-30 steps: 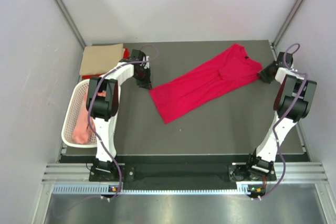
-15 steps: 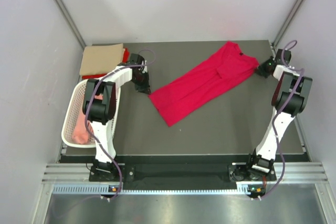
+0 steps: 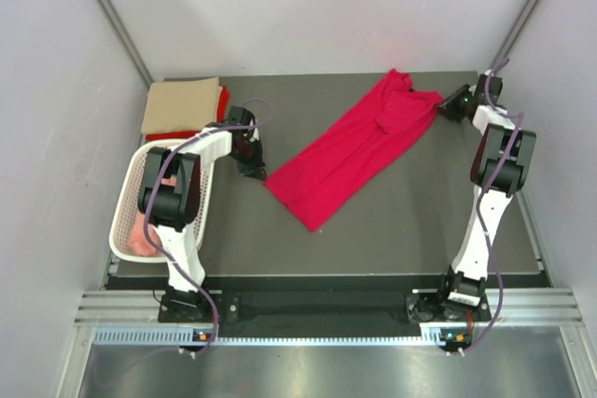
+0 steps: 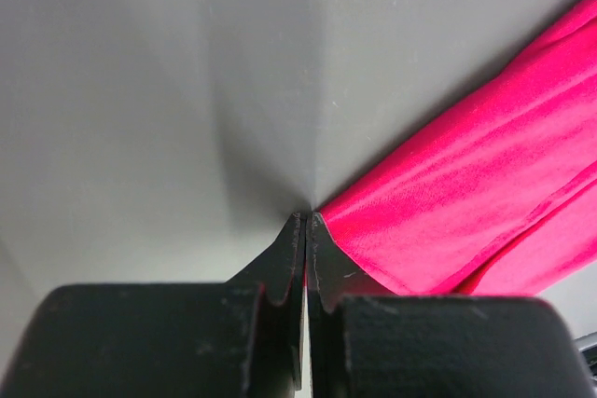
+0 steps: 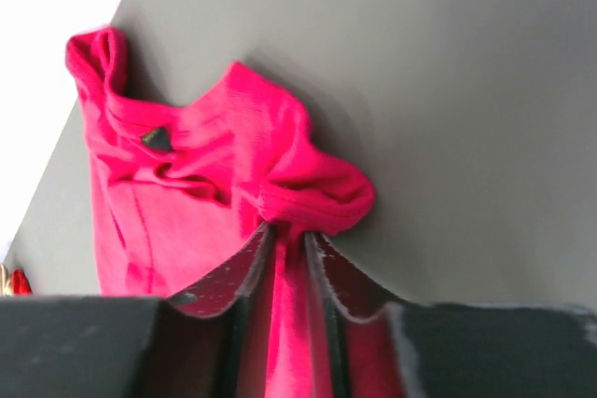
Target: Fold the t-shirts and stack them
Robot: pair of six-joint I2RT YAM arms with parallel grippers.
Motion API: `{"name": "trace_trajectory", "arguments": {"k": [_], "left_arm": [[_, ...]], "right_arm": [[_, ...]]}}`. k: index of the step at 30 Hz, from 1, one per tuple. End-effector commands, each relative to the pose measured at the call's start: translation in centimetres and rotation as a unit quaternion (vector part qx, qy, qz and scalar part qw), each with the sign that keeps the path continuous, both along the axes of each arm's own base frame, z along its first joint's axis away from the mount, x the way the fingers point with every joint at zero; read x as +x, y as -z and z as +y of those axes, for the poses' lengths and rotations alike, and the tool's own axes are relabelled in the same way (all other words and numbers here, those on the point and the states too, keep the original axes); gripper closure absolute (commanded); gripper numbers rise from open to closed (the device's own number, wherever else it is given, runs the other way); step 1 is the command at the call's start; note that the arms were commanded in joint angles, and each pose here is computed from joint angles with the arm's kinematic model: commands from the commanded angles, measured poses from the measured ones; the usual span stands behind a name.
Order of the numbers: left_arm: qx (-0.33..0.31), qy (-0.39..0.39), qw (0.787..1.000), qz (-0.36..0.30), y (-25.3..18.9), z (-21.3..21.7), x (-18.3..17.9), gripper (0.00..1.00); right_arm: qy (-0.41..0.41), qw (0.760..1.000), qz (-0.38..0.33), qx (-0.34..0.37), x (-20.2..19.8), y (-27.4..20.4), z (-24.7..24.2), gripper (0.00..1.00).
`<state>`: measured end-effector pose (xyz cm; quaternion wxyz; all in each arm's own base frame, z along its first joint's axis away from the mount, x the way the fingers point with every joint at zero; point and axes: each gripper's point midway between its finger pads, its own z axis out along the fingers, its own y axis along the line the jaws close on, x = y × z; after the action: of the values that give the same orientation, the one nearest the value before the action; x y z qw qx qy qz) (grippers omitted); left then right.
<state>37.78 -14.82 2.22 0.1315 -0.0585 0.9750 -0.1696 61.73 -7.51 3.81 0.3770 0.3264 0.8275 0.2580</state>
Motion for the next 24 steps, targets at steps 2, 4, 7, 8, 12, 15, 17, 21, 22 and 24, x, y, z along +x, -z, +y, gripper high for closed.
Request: {"name": "trace_trajectory", "arguments": {"k": [2,4,7,8,12,15,17,21,22,24], "left_arm": [[0.026,-0.005,0.999,0.035,1.3,1.0,-2.3,1.0],[0.024,-0.004,0.999,0.037,1.3,0.9,-2.5,1.0],[0.028,-0.001,0.999,0.039,1.4,0.9,-2.9,1.0],[0.03,-0.001,0.999,0.042,1.5,0.9,-3.1,1.0],[0.032,0.002,0.998,0.045,1.7,0.9,-3.2,1.0],[0.032,0.005,0.998,0.047,1.8,0.9,-3.2,1.0],[0.032,0.007,0.998,0.047,1.7,0.9,-3.3,1.0],[0.034,0.01,0.998,0.046,1.6,0.9,-3.0,1.0],[0.032,0.01,0.998,0.045,1.5,0.8,-3.0,1.0],[0.021,0.013,0.999,0.046,1.5,0.5,-3.0,1.0]], "right_arm": [[-0.013,1.0,0.015,-0.015,0.2,0.1,0.6,0.71],[-0.004,0.999,0.039,-0.029,-1.0,-0.4,0.2,0.65],[0.026,0.997,0.06,-0.045,-3.4,-2.1,-0.9,0.53],[0.038,0.995,0.076,-0.044,-4.6,-2.2,-1.3,0.5],[0.074,0.989,0.117,-0.056,-9.3,-3.8,-1.3,0.46],[0.072,0.986,0.148,-0.039,-13.3,-4.0,0.8,0.45],[0.054,0.984,0.168,-0.025,-16.2,-3.6,3.8,0.46],[0.017,0.98,0.194,-0.032,-21.0,-3.5,9.0,0.46],[0.006,0.976,0.214,-0.029,-23.1,-2.0,10.4,0.46],[-0.026,0.975,0.218,-0.042,-25.1,-1.8,14.2,0.47]]}}
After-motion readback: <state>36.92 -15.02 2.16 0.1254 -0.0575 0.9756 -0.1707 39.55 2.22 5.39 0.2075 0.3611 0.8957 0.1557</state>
